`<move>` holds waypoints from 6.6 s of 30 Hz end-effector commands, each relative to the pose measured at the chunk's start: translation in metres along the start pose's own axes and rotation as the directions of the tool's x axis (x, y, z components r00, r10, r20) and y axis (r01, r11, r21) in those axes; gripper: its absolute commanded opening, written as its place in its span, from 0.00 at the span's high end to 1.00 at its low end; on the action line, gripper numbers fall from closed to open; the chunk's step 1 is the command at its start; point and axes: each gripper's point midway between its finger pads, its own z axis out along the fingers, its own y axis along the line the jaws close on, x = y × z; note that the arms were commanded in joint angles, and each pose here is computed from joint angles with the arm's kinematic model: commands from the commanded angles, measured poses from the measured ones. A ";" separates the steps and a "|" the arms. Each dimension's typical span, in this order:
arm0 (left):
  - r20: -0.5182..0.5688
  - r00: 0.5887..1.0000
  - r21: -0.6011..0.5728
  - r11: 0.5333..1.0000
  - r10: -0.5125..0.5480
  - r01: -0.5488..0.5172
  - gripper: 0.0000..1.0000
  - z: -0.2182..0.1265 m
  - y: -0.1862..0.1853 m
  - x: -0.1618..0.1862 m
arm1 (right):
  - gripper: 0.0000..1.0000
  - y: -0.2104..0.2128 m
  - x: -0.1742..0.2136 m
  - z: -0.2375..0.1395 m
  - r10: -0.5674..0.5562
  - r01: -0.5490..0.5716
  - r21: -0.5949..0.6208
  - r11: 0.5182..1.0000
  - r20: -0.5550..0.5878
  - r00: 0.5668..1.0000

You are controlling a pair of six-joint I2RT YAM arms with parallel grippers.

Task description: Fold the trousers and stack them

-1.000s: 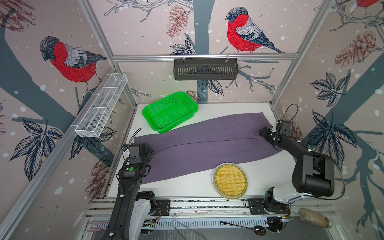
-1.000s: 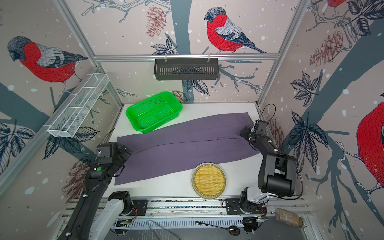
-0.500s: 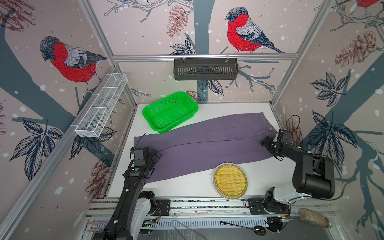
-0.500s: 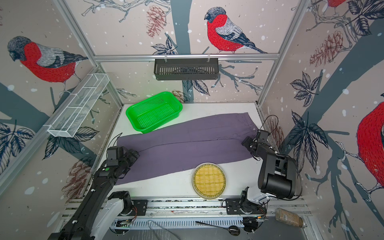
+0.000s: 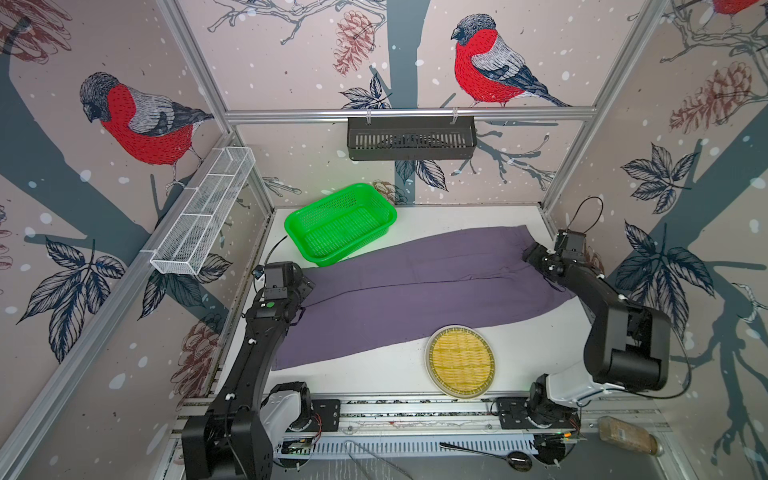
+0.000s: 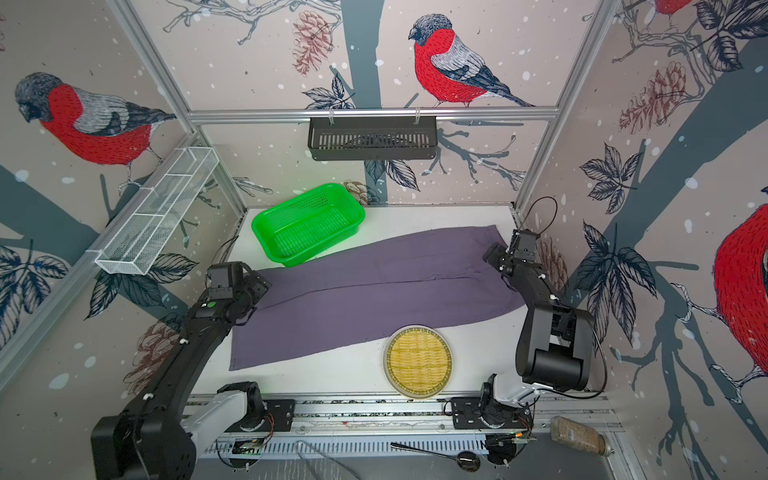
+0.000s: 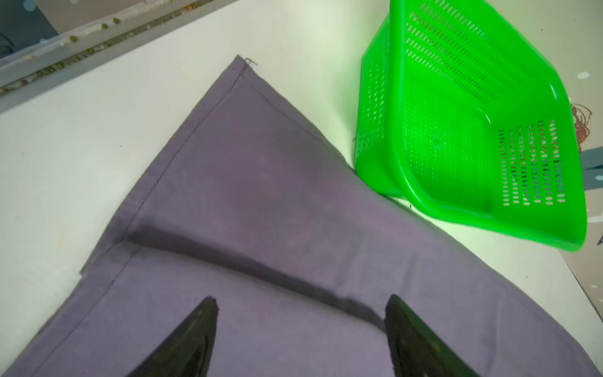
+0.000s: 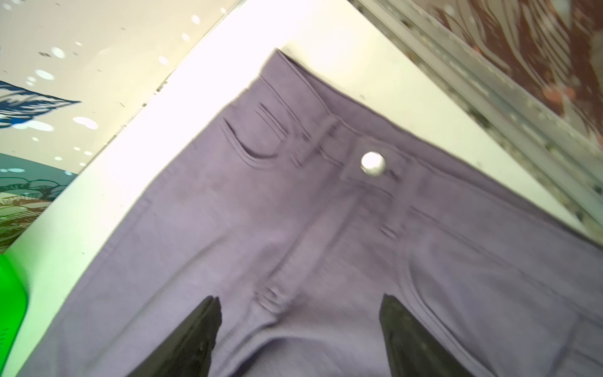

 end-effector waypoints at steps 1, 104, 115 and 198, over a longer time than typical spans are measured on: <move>0.067 0.996 -0.021 0.998 -0.055 0.057 0.23 0.010 -0.004 -0.029 | 0.20 0.005 -0.006 0.009 -0.037 0.039 0.038 0.999 -0.041 0.998; -0.078 0.997 -0.363 0.931 0.001 -0.029 1.00 0.103 0.037 -0.082 | 0.41 0.026 -0.034 0.215 -0.103 0.144 0.237 0.961 -0.177 0.979; -0.073 0.997 -0.376 0.925 0.033 -0.059 1.00 0.095 0.041 -0.082 | 0.34 0.070 -0.081 0.192 -0.114 0.118 0.128 0.985 -0.039 0.993; 0.348 0.935 -0.191 0.982 0.067 0.001 1.00 -0.095 0.003 -0.154 | 0.99 0.083 -0.157 -0.001 0.145 -0.112 -0.317 0.942 0.084 0.986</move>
